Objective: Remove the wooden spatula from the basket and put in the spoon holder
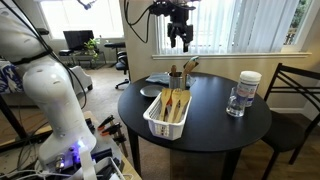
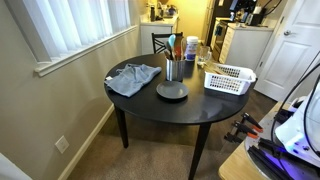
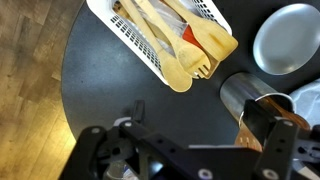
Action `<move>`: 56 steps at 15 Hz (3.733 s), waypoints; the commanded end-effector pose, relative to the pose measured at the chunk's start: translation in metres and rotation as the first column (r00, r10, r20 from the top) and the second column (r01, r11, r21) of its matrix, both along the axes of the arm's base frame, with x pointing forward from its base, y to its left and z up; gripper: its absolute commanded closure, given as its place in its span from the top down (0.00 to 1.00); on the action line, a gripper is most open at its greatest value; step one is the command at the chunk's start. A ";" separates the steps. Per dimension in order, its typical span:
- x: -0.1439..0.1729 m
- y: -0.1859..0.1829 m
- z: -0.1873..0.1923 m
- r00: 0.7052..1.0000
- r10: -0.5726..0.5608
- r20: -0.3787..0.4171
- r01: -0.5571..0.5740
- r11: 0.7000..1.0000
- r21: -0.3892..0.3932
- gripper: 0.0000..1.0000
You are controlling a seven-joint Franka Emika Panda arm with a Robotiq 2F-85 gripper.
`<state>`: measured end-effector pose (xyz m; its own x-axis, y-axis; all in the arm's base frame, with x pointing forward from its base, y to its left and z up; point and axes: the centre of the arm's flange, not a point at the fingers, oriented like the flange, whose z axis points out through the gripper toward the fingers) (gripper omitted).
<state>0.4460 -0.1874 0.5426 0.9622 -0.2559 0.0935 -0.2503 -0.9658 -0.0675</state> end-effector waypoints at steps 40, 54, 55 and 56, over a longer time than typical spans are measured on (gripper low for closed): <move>0.106 0.074 -0.103 0.938 -0.221 -0.269 0.215 0.975 -0.053 1.00; 0.109 0.137 -0.199 0.811 -0.528 -0.252 0.461 0.842 -0.279 1.00; 0.107 0.139 -0.206 0.804 -0.535 -0.259 0.466 0.838 -0.284 1.00; 0.105 0.142 -0.215 0.797 -0.545 -0.259 0.473 0.831 -0.291 1.00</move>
<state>0.5615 -0.0538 0.3488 0.7061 -0.6995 -0.1102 -0.6583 -0.7057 0.2619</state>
